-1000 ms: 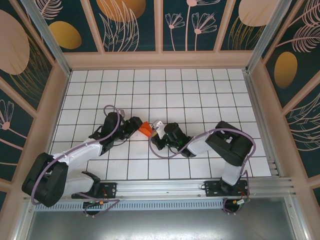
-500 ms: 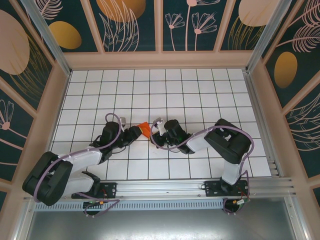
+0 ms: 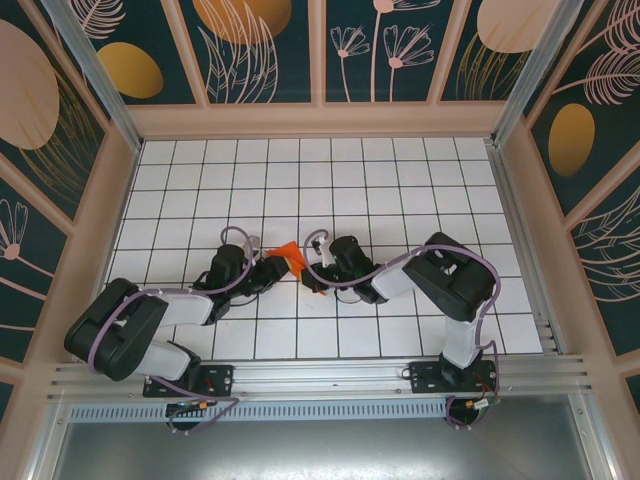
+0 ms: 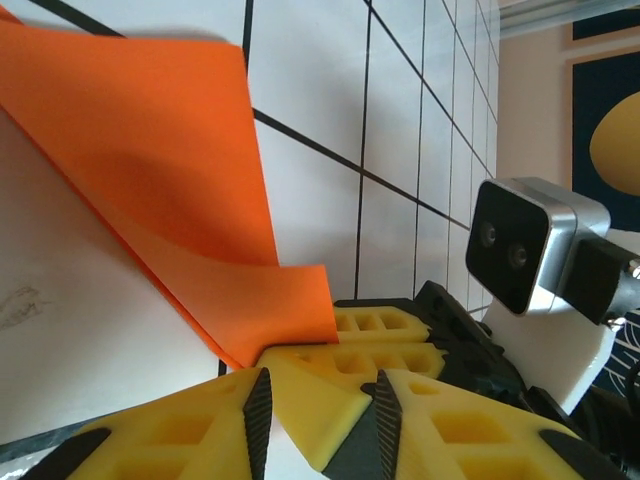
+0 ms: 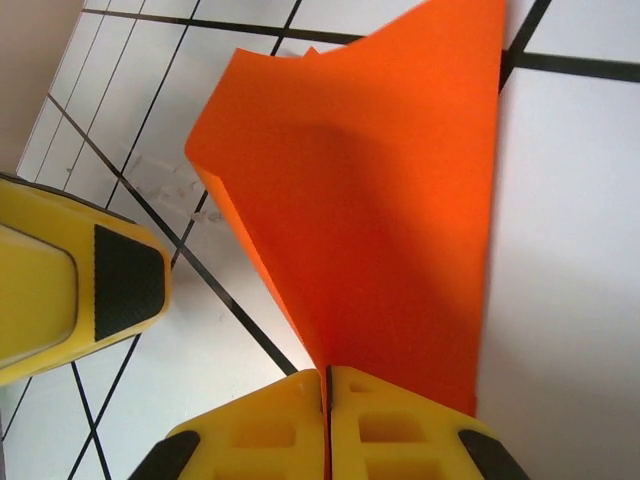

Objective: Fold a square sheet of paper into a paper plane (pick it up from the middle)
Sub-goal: Fold the wing for the fifth time at the center of the table.

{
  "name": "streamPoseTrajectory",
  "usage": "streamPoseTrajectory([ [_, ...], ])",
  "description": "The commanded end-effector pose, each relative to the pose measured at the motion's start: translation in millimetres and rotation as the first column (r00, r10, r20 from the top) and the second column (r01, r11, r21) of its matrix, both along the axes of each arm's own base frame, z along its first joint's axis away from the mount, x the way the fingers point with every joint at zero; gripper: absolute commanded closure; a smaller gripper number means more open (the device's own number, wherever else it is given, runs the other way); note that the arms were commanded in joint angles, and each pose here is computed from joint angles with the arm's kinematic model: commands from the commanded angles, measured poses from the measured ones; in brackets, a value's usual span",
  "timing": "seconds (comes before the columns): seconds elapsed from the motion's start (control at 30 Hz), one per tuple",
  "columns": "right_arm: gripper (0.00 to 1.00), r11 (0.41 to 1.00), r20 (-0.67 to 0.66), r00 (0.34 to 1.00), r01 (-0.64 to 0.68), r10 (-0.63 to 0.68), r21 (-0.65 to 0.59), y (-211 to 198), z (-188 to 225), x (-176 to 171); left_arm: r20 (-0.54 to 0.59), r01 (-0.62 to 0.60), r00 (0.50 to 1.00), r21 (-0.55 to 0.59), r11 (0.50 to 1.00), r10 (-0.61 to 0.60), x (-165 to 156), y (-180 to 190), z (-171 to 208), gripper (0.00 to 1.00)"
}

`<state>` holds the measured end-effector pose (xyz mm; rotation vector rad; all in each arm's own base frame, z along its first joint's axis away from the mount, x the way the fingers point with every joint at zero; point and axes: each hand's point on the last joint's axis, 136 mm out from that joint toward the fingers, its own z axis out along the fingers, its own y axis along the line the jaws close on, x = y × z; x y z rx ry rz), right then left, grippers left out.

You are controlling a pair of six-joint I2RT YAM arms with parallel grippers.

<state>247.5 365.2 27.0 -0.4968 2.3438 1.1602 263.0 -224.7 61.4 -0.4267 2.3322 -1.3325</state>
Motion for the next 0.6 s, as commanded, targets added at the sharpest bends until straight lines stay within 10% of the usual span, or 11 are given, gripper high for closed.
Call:
streamPoseTrajectory([
  [0.0, 0.91, 0.999, -0.065, 0.998, -0.010, 0.013, 0.035, 2.4, 0.4, -3.7, 0.052, 0.019, 0.998, -0.051, 0.999, -0.016, 9.1, -10.8, 16.4, 0.65],
  [0.57, 0.82, 0.997, -0.084, 0.995, -0.056, 0.060, 0.049, -6.7, 2.3, -11.3, 0.005, 0.048, 0.999, -0.039, 0.998, -0.048, 22.6, -24.6, -7.4, 0.68],
])
